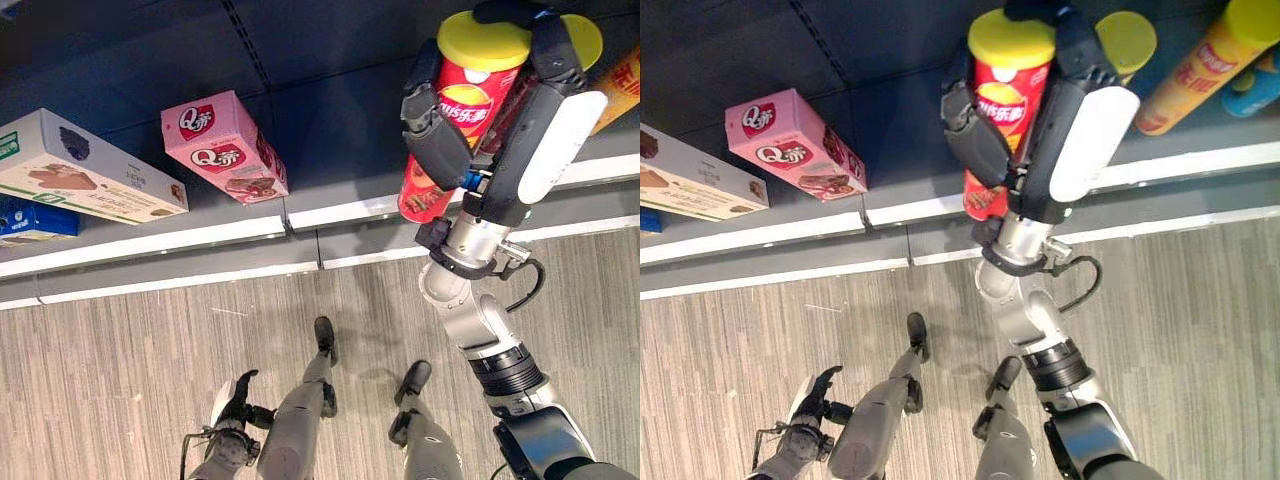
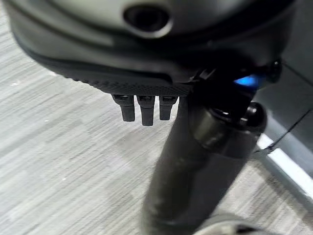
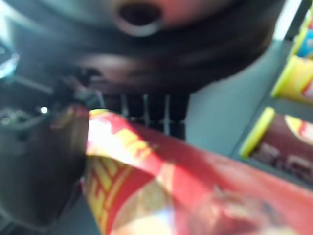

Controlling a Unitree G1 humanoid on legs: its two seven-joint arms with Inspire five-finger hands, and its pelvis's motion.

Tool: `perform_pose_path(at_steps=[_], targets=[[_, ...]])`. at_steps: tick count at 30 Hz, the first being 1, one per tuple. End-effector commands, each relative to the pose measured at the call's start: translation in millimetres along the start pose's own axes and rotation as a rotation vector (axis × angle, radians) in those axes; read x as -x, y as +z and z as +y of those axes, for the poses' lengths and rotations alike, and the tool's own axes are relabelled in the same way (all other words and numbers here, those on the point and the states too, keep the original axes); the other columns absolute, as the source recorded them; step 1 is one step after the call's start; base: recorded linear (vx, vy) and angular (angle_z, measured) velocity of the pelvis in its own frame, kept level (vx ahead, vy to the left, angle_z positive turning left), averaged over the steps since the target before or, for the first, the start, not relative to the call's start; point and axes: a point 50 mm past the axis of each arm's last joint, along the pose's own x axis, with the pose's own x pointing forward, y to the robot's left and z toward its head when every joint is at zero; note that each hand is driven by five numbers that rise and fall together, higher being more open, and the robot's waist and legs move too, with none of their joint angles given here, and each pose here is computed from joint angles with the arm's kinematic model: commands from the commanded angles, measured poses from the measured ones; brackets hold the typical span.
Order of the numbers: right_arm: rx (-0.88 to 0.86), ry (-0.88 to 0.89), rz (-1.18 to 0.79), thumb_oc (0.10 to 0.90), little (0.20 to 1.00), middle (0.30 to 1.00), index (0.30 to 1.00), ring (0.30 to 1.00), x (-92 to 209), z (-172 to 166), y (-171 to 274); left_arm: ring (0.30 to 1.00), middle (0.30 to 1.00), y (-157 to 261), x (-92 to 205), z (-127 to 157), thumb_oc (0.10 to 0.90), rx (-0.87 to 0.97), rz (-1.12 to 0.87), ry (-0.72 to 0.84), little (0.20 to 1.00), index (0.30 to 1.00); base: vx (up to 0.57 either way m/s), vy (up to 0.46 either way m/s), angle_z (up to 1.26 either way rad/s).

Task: Put the goods on the table back onto the shelves and tidy them up.

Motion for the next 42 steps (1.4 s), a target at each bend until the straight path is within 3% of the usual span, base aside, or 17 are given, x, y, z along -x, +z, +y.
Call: perform_pose_path(at_steps=[1, 11, 23, 37, 42], targets=[[-0.132, -0.23, -0.309, 0.4, 0.3, 0.3, 0.3, 0.3, -50.2, -16.5, 53.5, 0.9, 0.9, 4.3, -4.0, 13.5, 0.8, -0.026, -0.045, 0.039, 0.9, 0.9, 0.0, 0.0, 0.0], [-0.141, -0.266, -0.386, 0.4, 0.3, 0.3, 0.3, 0.3, -62.9, -15.7, 63.9, 0.9, 0.9, 24.3, -7.8, 20.2, 0.8, 0.001, -0.136, 0.076, 0.9, 0.9, 0.01, -0.001, 0.01], [-0.156, -0.528, -0.495, 0.4, 0.3, 0.3, 0.3, 0.3, -97.5, -54.0, 78.6, 0.9, 0.9, 70.7, -10.4, 61.8, 0.8, -0.082, -0.394, 0.284, 0.9, 0.9, 0.0, 0.024, 0.13], [-0.153, -0.495, -0.437, 0.4, 0.3, 0.3, 0.3, 0.3, -92.3, -52.8, 65.8, 0.9, 0.9, 79.4, -3.7, 68.2, 0.8, -0.121, -0.475, 0.365, 0.9, 0.9, 0.03, 0.031, 0.1], [-0.031, -0.468, -0.411, 0.4, 0.3, 0.3, 0.3, 0.3, -94.7, -45.3, 47.7, 0.9, 0.9, 84.8, -1.6, 67.8, 0.8, -0.132, -0.517, 0.393, 0.9, 0.9, 0.03, 0.032, 0.04]])
